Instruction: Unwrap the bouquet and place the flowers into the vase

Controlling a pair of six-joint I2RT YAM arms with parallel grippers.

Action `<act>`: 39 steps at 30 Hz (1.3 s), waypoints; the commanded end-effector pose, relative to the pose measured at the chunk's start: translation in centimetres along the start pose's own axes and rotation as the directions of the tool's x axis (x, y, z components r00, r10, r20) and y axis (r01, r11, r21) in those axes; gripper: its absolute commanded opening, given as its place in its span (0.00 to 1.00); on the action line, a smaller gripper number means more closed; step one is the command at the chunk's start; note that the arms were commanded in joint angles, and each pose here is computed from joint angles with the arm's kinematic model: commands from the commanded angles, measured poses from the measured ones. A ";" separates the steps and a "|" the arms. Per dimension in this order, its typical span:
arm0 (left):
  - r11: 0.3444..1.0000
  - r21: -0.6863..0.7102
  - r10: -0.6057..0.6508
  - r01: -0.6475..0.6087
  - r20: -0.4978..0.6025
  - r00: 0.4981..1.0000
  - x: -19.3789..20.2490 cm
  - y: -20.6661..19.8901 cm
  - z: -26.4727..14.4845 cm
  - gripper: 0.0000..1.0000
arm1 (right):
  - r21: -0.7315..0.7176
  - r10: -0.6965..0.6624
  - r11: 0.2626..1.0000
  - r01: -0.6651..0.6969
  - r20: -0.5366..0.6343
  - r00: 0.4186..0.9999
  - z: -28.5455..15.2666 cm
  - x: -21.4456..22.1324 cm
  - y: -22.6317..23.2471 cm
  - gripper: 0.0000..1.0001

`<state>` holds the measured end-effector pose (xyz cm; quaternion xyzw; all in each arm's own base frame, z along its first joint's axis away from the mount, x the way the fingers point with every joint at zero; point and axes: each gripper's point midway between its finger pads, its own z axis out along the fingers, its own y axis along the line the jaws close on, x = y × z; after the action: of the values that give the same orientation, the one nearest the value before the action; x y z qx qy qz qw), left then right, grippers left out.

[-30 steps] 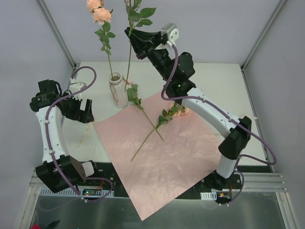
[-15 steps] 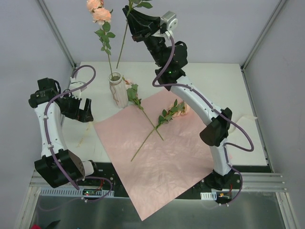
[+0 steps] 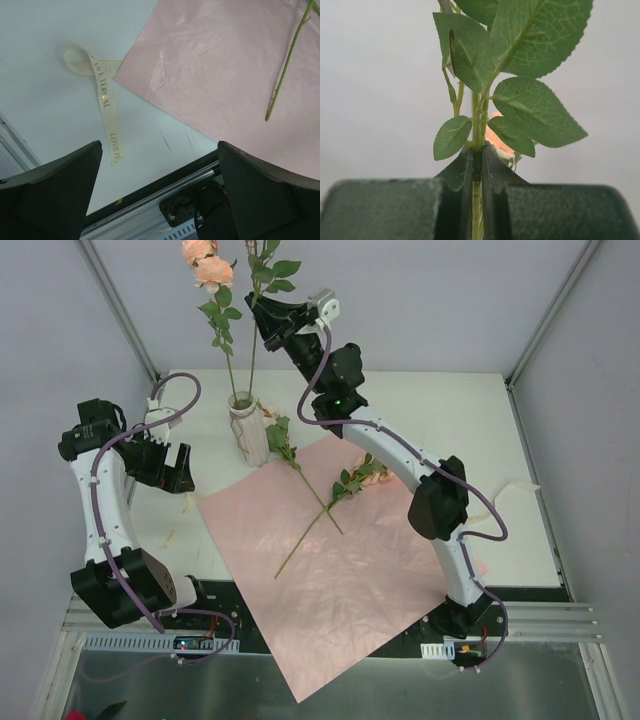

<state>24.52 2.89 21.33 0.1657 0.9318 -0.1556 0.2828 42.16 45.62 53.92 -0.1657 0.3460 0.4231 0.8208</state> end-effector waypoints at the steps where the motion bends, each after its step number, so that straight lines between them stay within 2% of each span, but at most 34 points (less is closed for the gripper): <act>1: 0.999 0.029 0.018 -0.019 0.028 0.999 -0.6 -0.6 -0.6 0.99 | -0.025 0.036 0.999 -0.034 0.077 0.996 -0.1 -2.3 1.4 0.01; 6: 0.999 0.031 0.015 -0.016 0.027 1.000 -0.5 -0.7 -0.6 0.99 | 0.013 0.124 0.992 -0.123 -0.099 0.987 -2.2 4.0 2.5 0.01; 9: 0.999 0.030 0.009 -0.010 0.026 1.000 -0.5 -0.7 -0.5 0.99 | 0.066 0.170 0.985 -0.159 -0.204 0.964 -3.8 8.4 2.9 0.01; 12: 1.000 0.024 0.010 -0.010 0.028 1.000 -0.4 -0.6 -0.6 0.99 | 0.112 0.203 0.978 -0.177 -0.305 0.930 -4.4 10.6 2.5 0.01; 13: 1.000 0.024 0.009 -0.009 0.030 1.000 -0.3 -0.6 -0.6 0.99 | 0.129 0.197 0.979 -0.161 -0.354 0.914 -5.0 11.7 2.2 0.04; 15: 1.000 0.019 0.006 -0.006 0.029 1.000 -0.2 -0.6 -0.6 0.99 | 0.139 0.188 0.980 -0.144 -0.387 0.903 -5.0 11.1 2.3 0.10; 17: 1.000 0.019 0.007 -0.007 0.029 1.000 -0.1 -0.6 -0.6 0.99 | 0.153 0.179 0.981 -0.121 -0.459 0.870 -6.5 12.0 2.3 0.33; 18: 1.000 0.014 0.007 -0.008 0.030 1.000 0.0 -0.5 -0.6 0.99 | 0.172 0.170 0.980 -0.100 -0.460 0.872 -6.6 10.6 1.9 0.44; 19: 1.000 0.015 0.007 -0.008 0.033 0.999 0.0 -0.6 -0.7 0.99 | 0.174 0.164 0.981 -0.090 -0.481 0.861 -7.4 10.5 1.9 0.65; 20: 1.000 0.015 0.004 -0.004 0.034 0.999 0.1 -0.6 -0.6 0.99 | 0.176 0.153 0.982 -0.069 -0.528 0.835 -9.3 11.8 1.8 0.74; 21: 1.000 0.014 0.006 -0.007 0.035 0.999 0.1 -0.6 -0.6 0.99 | 0.166 0.148 0.984 -0.070 -0.519 0.842 -9.2 9.7 2.0 0.79; 24: 1.000 0.015 0.001 -0.001 0.040 0.999 0.1 -0.6 -0.6 0.99 | 0.187 0.148 0.981 -0.042 -0.599 0.787 -12.2 9.1 1.8 0.89; 25: 1.000 0.017 0.002 -0.002 0.040 0.999 0.1 -0.7 -0.7 0.99 | 0.191 0.152 0.981 -0.036 -0.640 0.753 -13.6 9.4 1.9 0.97; 26: 1.000 0.012 0.002 -0.003 0.045 0.999 0.1 -0.7 -0.8 0.99 | 0.190 0.150 0.981 -0.030 -0.659 0.737 -14.4 9.3 1.9 1.00; 27: 1.000 0.015 -0.001 0.000 0.046 0.999 0.1 -0.7 -0.8 0.99 | 0.180 0.139 0.984 -0.020 -0.679 0.721 -15.4 8.7 2.0 0.97; 28: 1.000 0.015 -0.002 0.001 0.048 0.999 0.0 -0.8 -0.8 0.99 | 0.187 0.138 0.982 0.002 -0.733 0.666 -17.2 9.3 1.9 0.96; 30: 1.000 0.010 0.002 -0.003 0.051 0.999 0.1 -0.8 -0.9 0.99 | 0.193 0.129 0.980 0.043 -0.789 0.601 -19.1 9.5 1.5 0.96; 31: 1.000 0.010 0.004 -0.005 0.052 0.999 0.1 -0.9 -0.9 0.99 | 0.196 0.131 0.978 0.073 -0.849 0.512 -21.4 10.2 1.3 0.96; 33: 1.000 0.008 0.002 -0.002 0.055 0.999 0.1 -0.9 -1.0 0.99 | 0.203 0.133 0.971 0.127 -0.899 0.418 -23.9 11.3 0.7 0.96; 34: 1.000 0.009 0.002 -0.002 0.057 0.998 0.2 -0.9 -1.0 0.99 | 0.215 0.153 0.965 0.154 -0.929 0.338 -26.0 11.8 0.4 0.96; 39: 1.000 0.015 -0.007 0.006 0.059 0.998 0.2 -1.0 -1.0 0.99 | 0.149 0.120 0.956 0.252 -0.984 0.129 -32.2 15.1 -0.8 0.96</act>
<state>24.04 3.10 21.74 0.1563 0.9289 -0.1551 0.2979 36.01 39.33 27.65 -0.2644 0.7919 0.2231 0.5032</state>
